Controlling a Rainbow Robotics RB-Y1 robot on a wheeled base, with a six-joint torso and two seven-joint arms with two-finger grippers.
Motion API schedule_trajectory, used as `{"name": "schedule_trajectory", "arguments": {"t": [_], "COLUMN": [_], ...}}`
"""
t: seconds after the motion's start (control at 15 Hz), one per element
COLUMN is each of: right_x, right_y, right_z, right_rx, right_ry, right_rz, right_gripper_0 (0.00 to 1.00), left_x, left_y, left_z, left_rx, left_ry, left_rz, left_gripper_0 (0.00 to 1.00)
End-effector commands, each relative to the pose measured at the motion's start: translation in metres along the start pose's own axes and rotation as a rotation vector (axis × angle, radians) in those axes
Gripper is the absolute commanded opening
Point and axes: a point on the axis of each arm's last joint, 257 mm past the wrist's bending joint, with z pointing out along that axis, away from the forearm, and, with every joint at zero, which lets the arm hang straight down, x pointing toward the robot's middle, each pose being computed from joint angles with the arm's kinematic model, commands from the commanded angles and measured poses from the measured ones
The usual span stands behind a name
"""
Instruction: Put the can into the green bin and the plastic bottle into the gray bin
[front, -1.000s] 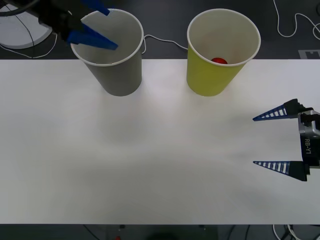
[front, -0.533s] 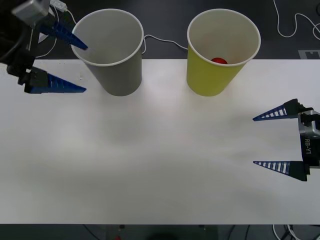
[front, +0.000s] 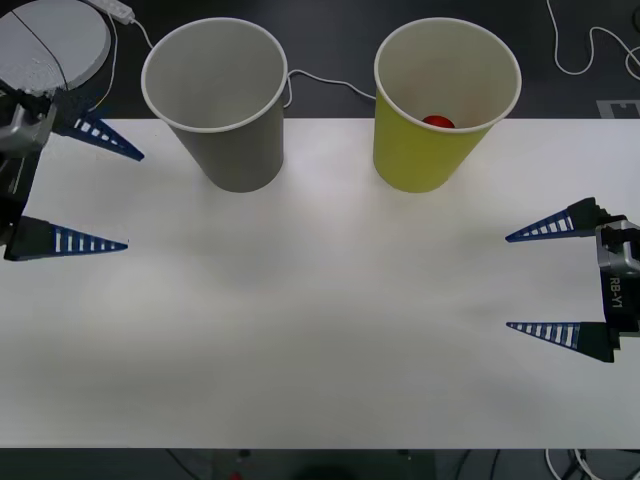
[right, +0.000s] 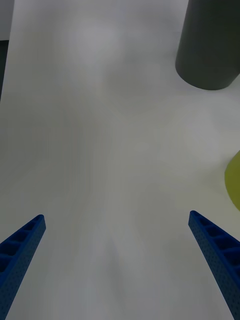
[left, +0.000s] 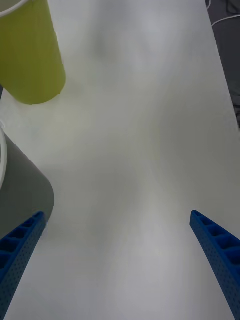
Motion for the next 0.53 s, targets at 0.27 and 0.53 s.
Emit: {"name": "schedule_trajectory", "arguments": {"t": [0.27,0.53], "right_x": [0.0,0.0], "right_y": [0.0,0.0], "right_z": [0.0,0.0], "right_rx": [0.0,0.0], "right_ry": [0.0,0.0], "right_rz": [0.0,0.0], "right_gripper_0": [1.0,1.0], "left_x": [0.03,0.042], "left_y": [-0.039,-0.049], "left_z": [0.003,0.003], "left_rx": [0.028,0.016], "left_ry": [-0.021,-0.025], "left_rz": [0.055,0.039], "left_gripper_0": [1.0,1.0]}}
